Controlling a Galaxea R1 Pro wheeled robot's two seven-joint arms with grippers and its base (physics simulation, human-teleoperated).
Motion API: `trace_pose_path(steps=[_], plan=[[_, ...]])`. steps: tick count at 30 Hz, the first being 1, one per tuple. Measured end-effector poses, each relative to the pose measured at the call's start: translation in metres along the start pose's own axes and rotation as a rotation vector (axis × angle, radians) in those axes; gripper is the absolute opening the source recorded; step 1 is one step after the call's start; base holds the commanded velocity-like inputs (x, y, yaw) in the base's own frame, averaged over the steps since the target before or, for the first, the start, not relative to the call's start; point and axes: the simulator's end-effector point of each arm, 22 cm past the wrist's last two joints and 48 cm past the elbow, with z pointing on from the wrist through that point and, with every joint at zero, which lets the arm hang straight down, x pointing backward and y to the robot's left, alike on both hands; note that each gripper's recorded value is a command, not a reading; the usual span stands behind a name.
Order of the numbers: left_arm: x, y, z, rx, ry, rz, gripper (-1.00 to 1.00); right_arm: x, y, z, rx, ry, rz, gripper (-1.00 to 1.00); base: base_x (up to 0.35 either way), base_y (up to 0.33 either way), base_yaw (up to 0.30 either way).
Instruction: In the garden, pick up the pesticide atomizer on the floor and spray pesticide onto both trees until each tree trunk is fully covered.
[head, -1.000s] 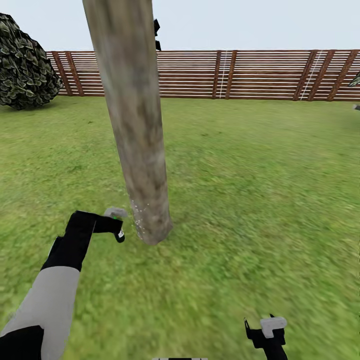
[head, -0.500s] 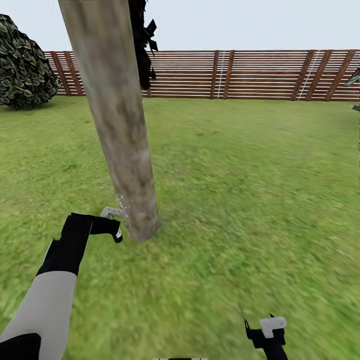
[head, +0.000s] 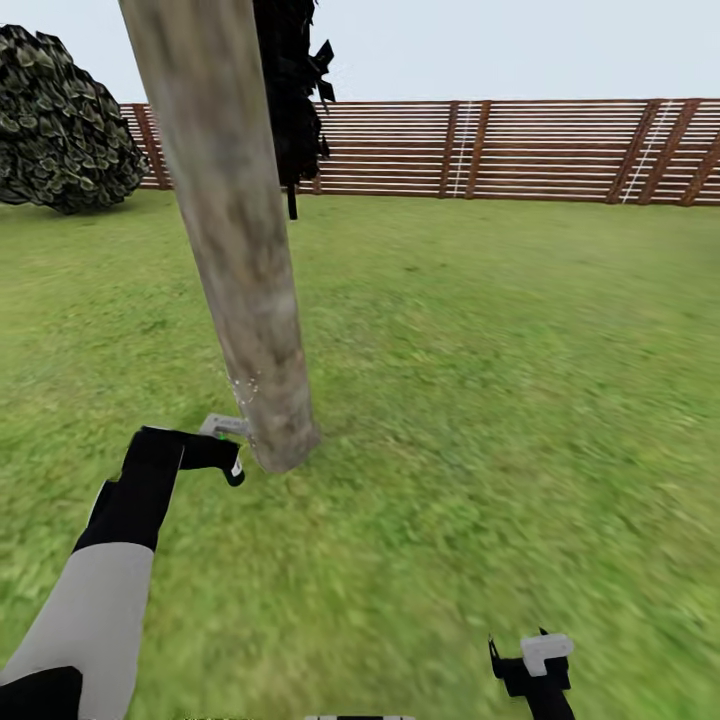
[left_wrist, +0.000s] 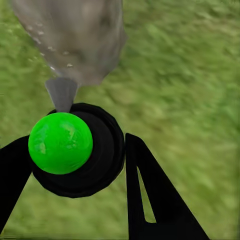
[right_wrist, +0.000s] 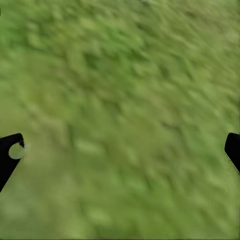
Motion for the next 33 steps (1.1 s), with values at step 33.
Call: trace_pose_path(steps=[33], plan=[[0.038, 0.027, 0.012, -0.127, 0.057, -0.075, -1.0, 0.0, 0.0, 0.0, -0.001, 0.0, 0.0, 1.0, 0.086, -0.262, 0.082]])
